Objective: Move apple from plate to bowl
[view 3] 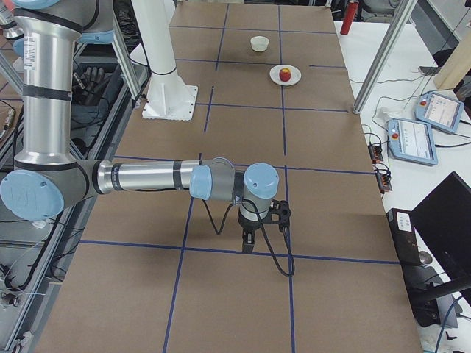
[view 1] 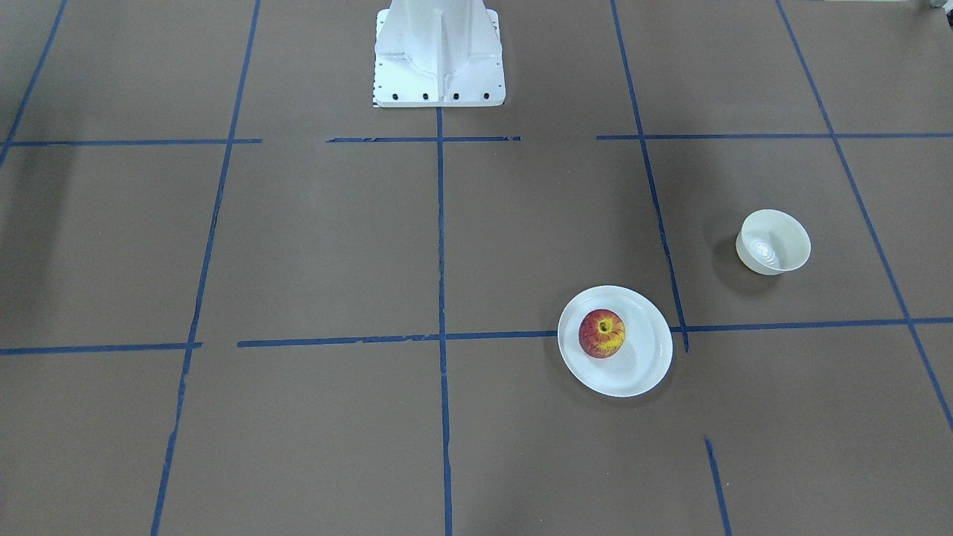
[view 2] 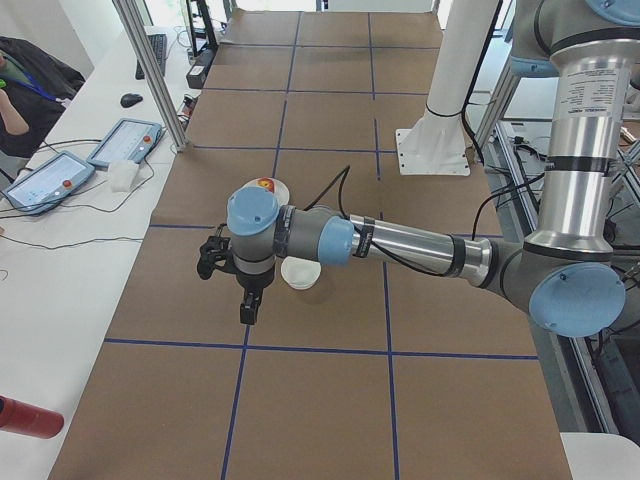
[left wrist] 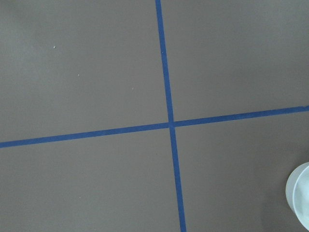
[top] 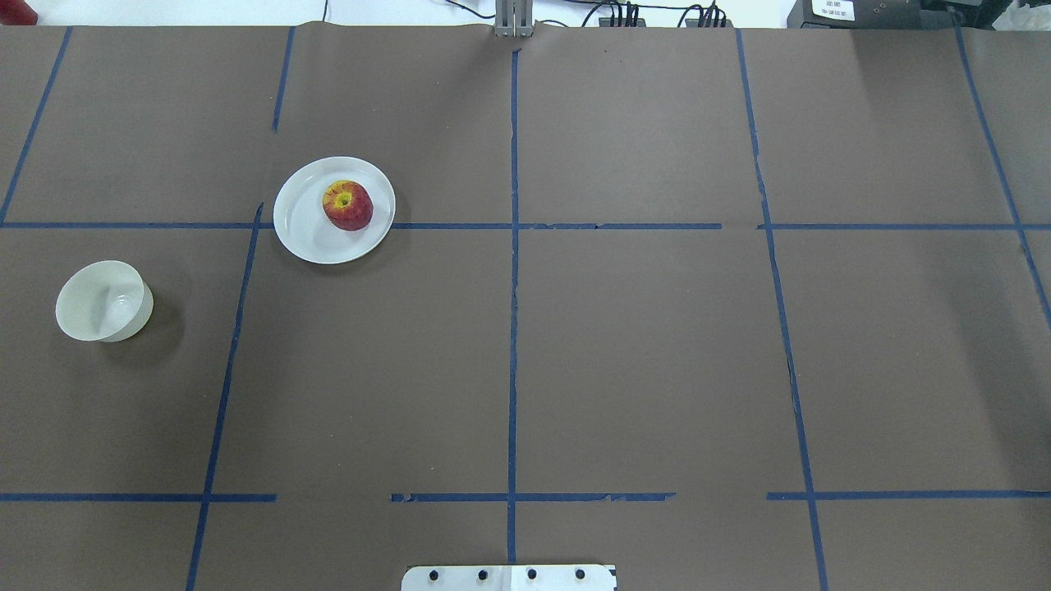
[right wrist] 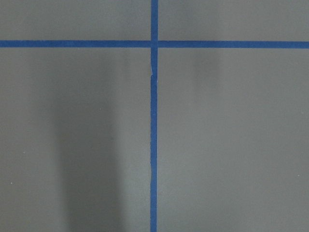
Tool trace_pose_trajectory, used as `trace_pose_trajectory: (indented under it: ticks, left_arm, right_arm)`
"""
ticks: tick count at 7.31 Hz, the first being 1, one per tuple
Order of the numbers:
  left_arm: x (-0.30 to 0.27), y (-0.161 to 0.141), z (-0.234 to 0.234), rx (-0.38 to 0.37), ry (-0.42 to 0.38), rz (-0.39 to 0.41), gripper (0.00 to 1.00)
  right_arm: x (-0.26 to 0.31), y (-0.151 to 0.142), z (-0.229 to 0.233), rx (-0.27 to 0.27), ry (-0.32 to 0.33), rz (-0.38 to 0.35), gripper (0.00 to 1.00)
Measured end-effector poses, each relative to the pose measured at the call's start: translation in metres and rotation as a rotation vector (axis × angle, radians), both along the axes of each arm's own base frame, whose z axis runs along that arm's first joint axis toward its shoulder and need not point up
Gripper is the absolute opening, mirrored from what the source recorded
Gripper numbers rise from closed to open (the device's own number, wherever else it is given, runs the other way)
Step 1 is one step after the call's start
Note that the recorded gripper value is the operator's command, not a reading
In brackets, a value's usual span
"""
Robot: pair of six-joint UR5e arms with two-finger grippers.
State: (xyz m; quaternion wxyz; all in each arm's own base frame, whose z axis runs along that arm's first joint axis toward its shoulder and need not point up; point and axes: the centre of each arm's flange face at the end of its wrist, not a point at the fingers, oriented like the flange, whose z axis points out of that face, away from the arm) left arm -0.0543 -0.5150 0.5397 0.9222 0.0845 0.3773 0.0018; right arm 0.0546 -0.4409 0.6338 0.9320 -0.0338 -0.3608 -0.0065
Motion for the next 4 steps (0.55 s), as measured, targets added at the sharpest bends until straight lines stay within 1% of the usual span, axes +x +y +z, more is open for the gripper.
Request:
trace_pose_trajectory:
  ticks: [1,4]
  left_arm:
    - [0.047,-0.007,-0.036,-0.029,0.017,-0.012,1.00]
    - [0.210,-0.028,-0.137,-0.097,0.036,0.010,1.00]
  right_arm:
    - [0.000,0.000,0.000,0.000,0.000,0.000,1.00]
    - [0.000,0.000,0.000,0.000,0.000,0.000,1.00]
